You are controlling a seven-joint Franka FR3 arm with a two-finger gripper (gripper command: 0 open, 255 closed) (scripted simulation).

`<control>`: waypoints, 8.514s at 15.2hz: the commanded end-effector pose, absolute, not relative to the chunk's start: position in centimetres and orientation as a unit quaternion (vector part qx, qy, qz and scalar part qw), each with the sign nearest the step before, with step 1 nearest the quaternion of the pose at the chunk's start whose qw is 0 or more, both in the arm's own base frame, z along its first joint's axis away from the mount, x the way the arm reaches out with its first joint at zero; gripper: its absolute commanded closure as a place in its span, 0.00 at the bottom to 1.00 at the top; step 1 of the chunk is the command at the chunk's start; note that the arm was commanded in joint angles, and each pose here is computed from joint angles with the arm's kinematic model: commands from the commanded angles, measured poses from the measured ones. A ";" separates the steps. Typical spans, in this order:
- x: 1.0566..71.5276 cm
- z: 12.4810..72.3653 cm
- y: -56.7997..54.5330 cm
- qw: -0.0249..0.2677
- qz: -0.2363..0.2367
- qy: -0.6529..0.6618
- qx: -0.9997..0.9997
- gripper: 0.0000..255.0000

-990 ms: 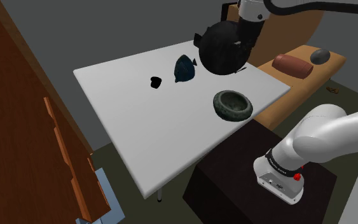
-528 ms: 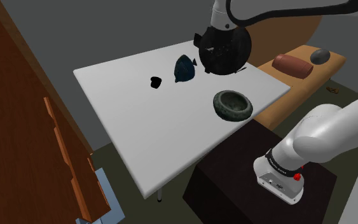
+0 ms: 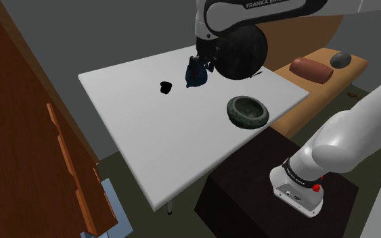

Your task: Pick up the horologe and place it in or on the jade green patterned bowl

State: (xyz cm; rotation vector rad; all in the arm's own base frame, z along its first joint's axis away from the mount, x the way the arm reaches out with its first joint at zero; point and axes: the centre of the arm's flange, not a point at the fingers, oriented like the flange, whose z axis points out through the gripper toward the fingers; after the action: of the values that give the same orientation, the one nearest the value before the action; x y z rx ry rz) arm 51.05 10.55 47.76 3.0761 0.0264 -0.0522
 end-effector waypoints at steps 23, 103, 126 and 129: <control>67.5 34.5 16.8 0.011 -0.021 -0.008 1.000 0.00; 30.7 52.6 2.4 0.011 -0.021 -0.008 1.000 1.00; 29.4 44.5 1.9 0.011 -0.021 -0.008 1.000 1.00; 29.4 44.5 1.9 0.011 -0.021 -0.008 1.000 0.00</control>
State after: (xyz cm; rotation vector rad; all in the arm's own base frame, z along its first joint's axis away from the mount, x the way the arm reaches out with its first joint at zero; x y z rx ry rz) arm 29.40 1.92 44.54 3.1193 -0.0260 -0.0658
